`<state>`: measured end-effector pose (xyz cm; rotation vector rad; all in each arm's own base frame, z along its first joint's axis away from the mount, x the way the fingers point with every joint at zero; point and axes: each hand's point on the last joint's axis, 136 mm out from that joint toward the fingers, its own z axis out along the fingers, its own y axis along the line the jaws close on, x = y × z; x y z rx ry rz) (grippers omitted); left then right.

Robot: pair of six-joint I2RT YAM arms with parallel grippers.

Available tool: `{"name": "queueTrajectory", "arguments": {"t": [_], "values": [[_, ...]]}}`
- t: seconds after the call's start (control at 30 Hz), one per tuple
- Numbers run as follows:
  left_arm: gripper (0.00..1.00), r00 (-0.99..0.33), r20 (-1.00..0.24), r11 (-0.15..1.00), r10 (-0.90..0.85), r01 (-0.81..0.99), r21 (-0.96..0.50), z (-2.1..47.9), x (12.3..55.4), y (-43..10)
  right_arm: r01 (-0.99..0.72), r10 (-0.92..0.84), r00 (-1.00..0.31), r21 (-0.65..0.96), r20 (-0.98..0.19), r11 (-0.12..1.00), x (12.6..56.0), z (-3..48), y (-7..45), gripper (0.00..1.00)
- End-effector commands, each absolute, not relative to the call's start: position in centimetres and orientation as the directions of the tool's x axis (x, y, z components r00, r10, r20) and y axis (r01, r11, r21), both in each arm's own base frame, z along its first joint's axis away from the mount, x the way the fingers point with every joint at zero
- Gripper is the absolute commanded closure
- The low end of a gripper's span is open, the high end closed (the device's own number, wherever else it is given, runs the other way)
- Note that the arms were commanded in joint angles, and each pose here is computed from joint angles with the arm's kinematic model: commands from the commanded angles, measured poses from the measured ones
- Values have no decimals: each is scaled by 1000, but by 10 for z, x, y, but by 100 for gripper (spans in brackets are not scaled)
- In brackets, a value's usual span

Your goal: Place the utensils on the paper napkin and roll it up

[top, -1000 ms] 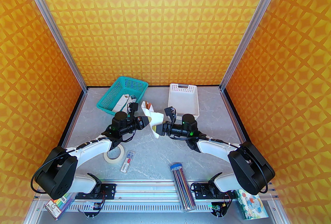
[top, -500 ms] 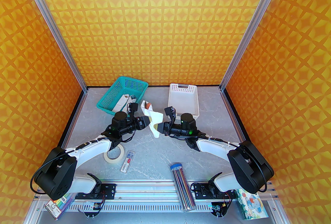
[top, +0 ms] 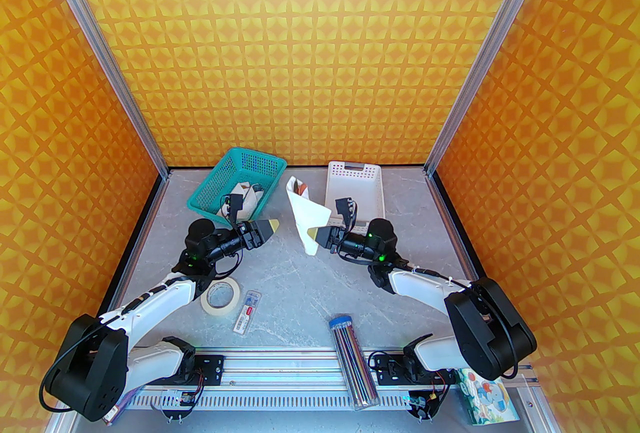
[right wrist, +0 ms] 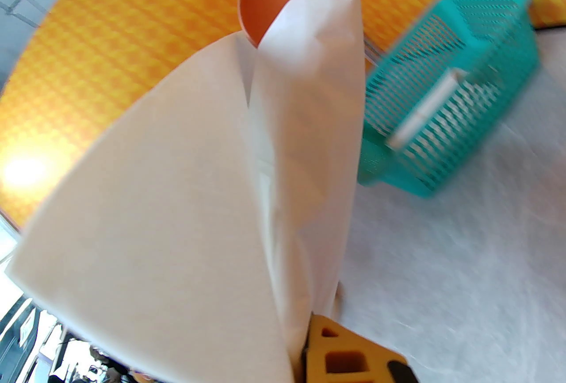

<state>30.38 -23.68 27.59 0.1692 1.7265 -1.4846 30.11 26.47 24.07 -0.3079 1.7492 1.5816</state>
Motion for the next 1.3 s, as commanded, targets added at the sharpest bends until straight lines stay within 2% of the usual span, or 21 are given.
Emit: {"name": "queueTrajectory", "arguments": {"t": [0.0, 0.13, 0.23, 0.4, 0.87, 1.27], "values": [[21, -596, -684, 138, -421, 703, -697, 316, 287, -242, -721, 360, -629, 691, -689, 62, 286, 299, 264, 89], [21, -577, -679, 31, -455, 751, -659, 338, 285, -248, -744, 346, -626, 669, -699, 7, 276, 319, 271, 89], [22, -580, -678, -8, -451, 763, -647, 343, 286, -256, -748, 336, -625, 664, -704, 1, 272, 323, 274, 89], [25, -585, -686, -26, -432, 769, -639, 345, 288, -269, -748, 313, -633, 664, -708, -9, 266, 323, 281, 88], [48, -594, -694, -40, -407, 770, -636, 344, 286, -282, -750, 288, -641, 660, -712, -38, 257, 325, 291, 88], [61, -593, -703, -54, -393, 778, -626, 345, 282, -289, -752, 266, -647, 656, -714, -68, 250, 326, 301, 88]]}}
